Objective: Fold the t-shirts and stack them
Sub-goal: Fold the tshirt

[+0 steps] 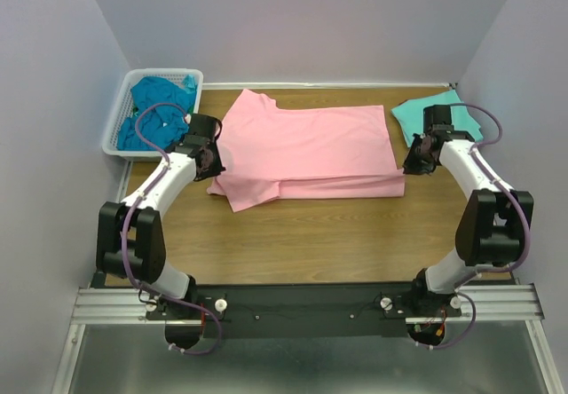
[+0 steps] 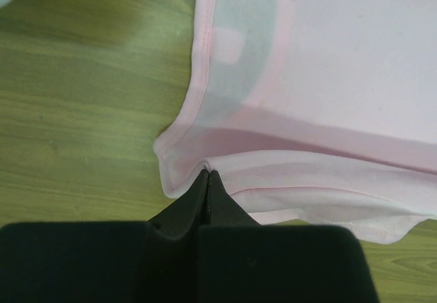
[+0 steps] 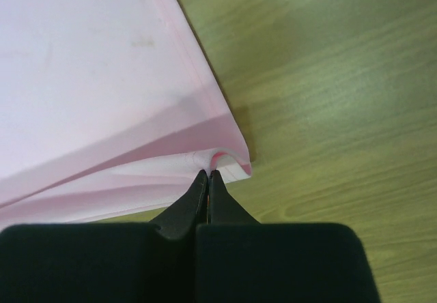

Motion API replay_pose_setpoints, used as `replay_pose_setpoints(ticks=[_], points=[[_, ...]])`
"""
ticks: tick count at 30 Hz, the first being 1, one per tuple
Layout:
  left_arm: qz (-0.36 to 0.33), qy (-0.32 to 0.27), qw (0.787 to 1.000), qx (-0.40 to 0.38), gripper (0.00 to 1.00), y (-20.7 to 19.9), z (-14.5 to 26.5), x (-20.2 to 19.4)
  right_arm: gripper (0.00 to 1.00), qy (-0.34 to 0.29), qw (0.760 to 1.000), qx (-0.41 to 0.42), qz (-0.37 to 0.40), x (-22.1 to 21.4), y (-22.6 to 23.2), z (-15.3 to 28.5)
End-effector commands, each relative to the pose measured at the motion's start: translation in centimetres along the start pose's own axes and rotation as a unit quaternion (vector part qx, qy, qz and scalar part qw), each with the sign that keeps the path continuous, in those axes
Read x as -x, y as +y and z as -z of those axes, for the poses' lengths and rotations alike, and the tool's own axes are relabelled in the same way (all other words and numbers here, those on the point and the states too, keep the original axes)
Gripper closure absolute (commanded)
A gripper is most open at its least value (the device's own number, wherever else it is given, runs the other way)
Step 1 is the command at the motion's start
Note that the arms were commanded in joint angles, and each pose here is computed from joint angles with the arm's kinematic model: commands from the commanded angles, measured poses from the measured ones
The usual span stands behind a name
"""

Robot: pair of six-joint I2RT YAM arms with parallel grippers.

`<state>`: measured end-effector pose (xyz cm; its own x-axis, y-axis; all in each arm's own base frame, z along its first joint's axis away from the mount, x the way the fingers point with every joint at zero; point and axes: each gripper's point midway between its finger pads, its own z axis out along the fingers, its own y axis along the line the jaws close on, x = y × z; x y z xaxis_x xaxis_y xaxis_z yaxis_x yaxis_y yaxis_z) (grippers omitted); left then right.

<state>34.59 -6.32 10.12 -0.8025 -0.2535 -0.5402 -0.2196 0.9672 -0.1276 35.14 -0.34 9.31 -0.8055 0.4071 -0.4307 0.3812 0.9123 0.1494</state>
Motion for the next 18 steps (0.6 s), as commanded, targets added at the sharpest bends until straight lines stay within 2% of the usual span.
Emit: replay_pose_setpoints(ticks=[1,18], points=[[-0.005,-0.017,1.0,0.018,1.0,0.6,-1.1,1.8,0.99,-0.02,1.0,0.016,-0.002,2.6,1.1,-0.5],[0.006,-0.016,0.999,0.029,1.0,1.0,-4.9,2.9,0.99,-0.014,1.0,0.008,-0.013,4.3,1.8,-5.3]])
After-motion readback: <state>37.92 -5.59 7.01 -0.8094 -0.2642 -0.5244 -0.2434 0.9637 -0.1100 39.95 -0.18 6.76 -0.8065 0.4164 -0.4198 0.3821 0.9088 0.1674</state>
